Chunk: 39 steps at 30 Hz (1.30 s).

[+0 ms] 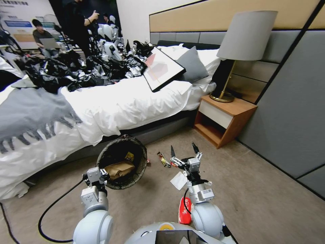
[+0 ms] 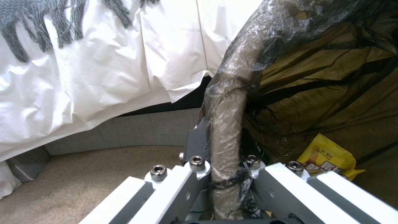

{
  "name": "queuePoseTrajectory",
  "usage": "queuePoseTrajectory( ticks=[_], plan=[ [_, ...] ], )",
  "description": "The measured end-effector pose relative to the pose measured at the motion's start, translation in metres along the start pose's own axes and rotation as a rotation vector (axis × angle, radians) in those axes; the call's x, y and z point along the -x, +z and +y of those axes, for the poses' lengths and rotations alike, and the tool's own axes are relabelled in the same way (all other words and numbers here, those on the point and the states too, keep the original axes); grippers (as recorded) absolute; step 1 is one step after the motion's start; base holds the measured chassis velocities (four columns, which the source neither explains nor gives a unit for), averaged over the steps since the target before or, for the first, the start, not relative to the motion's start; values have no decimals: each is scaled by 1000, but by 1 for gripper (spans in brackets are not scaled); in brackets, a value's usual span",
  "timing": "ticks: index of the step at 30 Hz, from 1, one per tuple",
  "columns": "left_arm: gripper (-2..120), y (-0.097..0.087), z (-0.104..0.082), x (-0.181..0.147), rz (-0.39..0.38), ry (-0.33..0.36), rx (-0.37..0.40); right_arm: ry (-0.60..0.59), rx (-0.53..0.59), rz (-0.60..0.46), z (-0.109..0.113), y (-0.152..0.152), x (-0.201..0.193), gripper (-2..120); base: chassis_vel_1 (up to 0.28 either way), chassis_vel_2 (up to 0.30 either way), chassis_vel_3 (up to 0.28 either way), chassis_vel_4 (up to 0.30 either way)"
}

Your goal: Pick up the trash bin, then pick up the garbage from the floor and place it into the trash bin.

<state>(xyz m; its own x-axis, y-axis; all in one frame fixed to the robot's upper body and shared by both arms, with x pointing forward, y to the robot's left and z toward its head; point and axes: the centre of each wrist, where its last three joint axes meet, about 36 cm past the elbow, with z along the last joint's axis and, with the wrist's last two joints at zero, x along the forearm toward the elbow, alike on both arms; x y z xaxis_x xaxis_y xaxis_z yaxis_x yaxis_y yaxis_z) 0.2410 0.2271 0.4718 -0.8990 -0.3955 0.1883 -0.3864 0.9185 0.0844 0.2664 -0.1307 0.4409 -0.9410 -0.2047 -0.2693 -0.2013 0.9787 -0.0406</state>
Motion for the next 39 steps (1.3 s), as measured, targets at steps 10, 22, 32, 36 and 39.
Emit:
queuePoseTrajectory(
  ticks=[10, 22, 32, 36, 39],
  plan=[
    [0, 1, 0, 0, -24, 3, -5, -6, -5, 3, 0, 0, 0, 100, 0, 0, 0, 0],
    [0, 1, -1, 0, -30, 11, 3, -5, -15, 21, -3, -2, -4, 100, 0, 0, 0, 0],
    [0, 1, -1, 0, -28, 9, 1, 13, -1, 47, 0, -6, -6, 100, 0, 0, 0, 0],
    [0, 2, -2, 1, -26, 8, 2, 31, 42, 110, 3, -10, -10, 100, 0, 0, 0, 0],
    [0, 2, -2, 1, -24, 8, 0, 44, 41, 135, -1, -12, -10, 100, 0, 0, 0, 0]
  ],
)
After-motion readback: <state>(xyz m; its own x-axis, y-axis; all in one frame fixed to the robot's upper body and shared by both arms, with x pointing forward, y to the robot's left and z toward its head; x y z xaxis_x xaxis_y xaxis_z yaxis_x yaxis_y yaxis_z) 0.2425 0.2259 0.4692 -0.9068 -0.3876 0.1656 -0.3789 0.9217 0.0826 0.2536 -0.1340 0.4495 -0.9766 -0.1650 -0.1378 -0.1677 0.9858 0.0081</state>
